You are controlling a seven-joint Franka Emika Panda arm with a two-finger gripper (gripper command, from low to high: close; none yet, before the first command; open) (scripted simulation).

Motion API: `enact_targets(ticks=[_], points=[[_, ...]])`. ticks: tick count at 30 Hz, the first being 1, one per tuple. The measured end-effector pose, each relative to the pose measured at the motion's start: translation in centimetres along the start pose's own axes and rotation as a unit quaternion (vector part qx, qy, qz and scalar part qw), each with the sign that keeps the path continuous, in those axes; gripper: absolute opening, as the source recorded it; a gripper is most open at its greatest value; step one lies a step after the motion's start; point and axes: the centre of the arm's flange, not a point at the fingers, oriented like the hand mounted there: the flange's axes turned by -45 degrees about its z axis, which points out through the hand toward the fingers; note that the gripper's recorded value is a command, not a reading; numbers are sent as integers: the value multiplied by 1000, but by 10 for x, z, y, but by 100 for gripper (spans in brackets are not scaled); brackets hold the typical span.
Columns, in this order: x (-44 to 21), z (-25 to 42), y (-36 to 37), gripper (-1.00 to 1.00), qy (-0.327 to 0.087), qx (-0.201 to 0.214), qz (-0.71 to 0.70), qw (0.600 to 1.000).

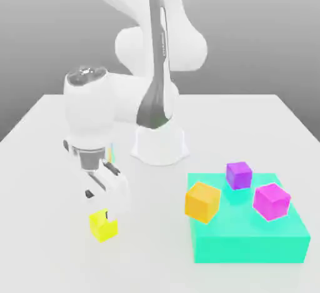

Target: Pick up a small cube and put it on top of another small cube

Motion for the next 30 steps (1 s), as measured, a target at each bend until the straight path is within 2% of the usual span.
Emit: enact_targets(ticks=[3,4,11,18,24,30], points=[[-1,28,1,0,0,-1,1,1000],[-2,32,1,-100,0,-1,0,1000],[-2,31,1,-100,0,0,0,1000],[-2,-27,0,-100,0,0,-2,1000],[-57,-92,-82,-100,-1,2,-173,985],[-147,-153,-141,-100,-1,1,-353,936]])
